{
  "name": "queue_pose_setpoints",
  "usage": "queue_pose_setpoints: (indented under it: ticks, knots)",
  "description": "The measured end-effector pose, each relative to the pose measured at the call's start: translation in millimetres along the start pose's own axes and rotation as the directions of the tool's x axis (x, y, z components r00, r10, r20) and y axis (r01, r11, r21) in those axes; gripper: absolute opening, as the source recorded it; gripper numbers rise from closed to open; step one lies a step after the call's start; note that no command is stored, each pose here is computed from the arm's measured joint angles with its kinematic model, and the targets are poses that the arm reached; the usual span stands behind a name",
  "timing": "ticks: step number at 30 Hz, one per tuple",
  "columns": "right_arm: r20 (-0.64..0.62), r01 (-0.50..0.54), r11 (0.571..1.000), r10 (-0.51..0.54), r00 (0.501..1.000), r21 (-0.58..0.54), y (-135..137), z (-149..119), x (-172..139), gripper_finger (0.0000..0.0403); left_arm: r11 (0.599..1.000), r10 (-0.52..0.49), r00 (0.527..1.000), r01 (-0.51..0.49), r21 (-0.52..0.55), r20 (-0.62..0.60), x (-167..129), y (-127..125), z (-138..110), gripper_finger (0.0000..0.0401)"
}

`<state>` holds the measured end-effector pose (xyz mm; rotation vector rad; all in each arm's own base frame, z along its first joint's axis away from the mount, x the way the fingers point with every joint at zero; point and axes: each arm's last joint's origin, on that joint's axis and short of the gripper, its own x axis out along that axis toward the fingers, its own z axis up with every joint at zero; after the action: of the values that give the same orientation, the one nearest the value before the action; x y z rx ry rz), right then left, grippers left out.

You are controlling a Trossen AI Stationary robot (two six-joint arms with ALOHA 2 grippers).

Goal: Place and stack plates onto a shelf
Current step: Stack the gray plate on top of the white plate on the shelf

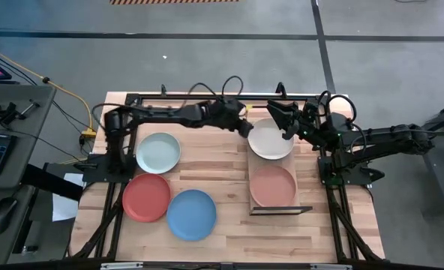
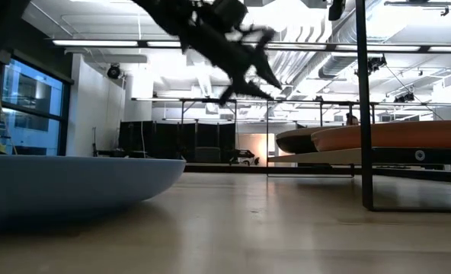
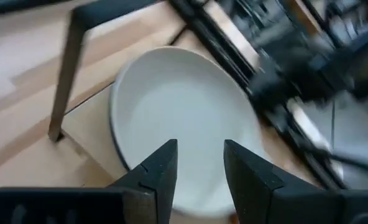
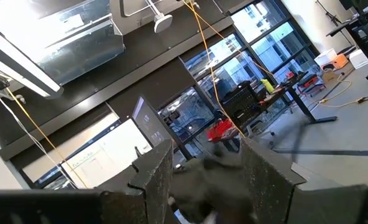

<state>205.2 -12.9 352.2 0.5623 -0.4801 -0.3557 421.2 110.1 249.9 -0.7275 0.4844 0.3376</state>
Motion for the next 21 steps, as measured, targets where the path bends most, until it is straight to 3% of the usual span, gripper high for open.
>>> queue_pose_setpoints:
  ticks: [5,9,13,17,21]
  knots:
    - [-0.014,0.008,1.000,-0.008,1.000,-0.008,-0.8,-1.5,0.0,0.0169,0.978,-0.063,0.998,0.061,0.199,0.004,-59.2,-29.8,-4.7,0.0120]
    - [-0.047,0.024,0.999,-0.025,0.999,-0.027,-2.7,-4.8,-0.1,0.0169,0.952,-0.130,0.990,0.109,0.286,0.053,-109.1,-37.4,-22.9,0.0120]
    - [-0.093,0.017,0.999,-0.021,0.995,-0.042,-4.0,-8.7,-0.4,0.0169,0.933,-0.242,0.962,0.195,0.302,0.126,-154.6,-32.5,-48.8,0.0120]
    - [-0.143,-0.018,0.998,0.010,0.990,-0.053,-4.1,-11.7,-0.8,0.0169,0.895,-0.386,0.892,0.300,0.331,0.235,-193.6,-24.3,-72.6,0.0120]
    - [-0.183,-0.023,0.991,-0.001,0.983,-0.128,-5.9,-15.5,-1.3,0.0169,0.907,-0.384,0.854,0.278,0.315,0.352,-224.1,-12.2,-90.1,0.0120]
